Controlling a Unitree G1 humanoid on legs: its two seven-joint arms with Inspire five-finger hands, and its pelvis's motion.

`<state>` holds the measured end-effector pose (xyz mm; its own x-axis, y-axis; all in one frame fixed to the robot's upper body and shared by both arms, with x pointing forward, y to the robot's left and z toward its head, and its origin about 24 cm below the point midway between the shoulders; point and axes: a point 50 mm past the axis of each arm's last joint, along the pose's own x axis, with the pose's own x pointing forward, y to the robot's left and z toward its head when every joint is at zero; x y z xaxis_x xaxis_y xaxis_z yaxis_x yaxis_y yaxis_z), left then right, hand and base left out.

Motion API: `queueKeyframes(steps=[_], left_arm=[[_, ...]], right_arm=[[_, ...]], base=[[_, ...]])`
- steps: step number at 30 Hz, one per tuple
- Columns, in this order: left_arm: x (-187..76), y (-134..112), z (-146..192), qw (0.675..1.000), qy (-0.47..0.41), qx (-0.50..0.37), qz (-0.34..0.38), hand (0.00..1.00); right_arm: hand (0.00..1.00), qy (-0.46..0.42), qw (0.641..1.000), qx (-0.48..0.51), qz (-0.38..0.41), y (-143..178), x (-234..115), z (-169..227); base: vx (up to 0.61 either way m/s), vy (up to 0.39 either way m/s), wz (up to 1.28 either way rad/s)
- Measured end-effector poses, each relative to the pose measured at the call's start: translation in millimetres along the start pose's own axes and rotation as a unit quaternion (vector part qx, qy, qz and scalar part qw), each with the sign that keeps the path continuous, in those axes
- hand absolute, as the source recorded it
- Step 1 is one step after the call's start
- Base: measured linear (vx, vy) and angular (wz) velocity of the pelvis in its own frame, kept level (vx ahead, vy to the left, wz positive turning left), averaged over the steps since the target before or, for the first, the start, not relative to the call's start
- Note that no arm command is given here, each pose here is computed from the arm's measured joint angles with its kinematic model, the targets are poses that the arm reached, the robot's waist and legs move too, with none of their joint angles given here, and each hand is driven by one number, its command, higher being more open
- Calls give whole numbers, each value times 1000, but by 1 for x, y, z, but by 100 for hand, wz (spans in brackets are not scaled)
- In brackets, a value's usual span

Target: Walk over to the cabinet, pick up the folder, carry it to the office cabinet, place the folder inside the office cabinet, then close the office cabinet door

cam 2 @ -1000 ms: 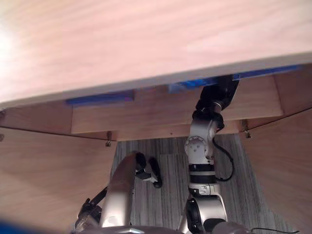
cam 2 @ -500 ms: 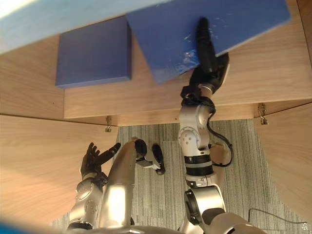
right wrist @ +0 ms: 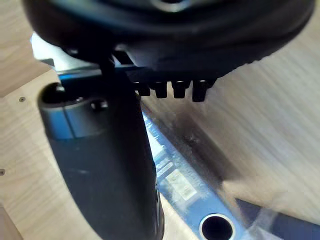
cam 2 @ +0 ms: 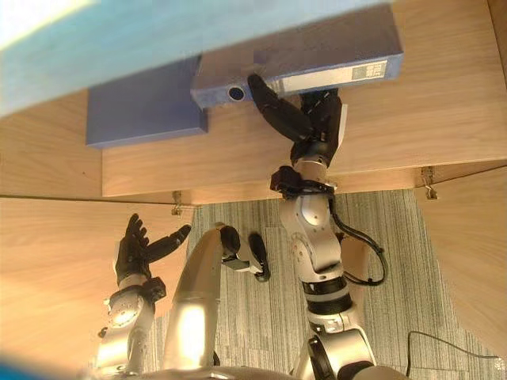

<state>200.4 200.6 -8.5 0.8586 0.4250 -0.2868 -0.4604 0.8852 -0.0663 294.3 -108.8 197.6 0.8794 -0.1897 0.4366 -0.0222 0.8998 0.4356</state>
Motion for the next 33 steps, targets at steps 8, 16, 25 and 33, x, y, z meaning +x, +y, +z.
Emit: queueKeyframes(steps=[8, 16, 25, 33], left_arm=[[2, 18, -16, 999, 34, 6, 31, 100], [10, 57, 18, 995, -16, 39, 88, 100], [25, 37, 31, 998, -23, 25, 49, 100], [32, 28, -4, 998, 48, 5, 32, 100]], right_arm=[[100, 17, 984, -143, 101, -33, -20, 6], [100, 31, 803, -490, 338, -39, -2, 33], [100, 23, 669, -619, 410, -35, 10, 47], [100, 35, 710, -577, 403, -45, 25, 48]], base=[[21, -38, 0], [8, -22, -8], [11, -27, -1], [1, -5, 1]])
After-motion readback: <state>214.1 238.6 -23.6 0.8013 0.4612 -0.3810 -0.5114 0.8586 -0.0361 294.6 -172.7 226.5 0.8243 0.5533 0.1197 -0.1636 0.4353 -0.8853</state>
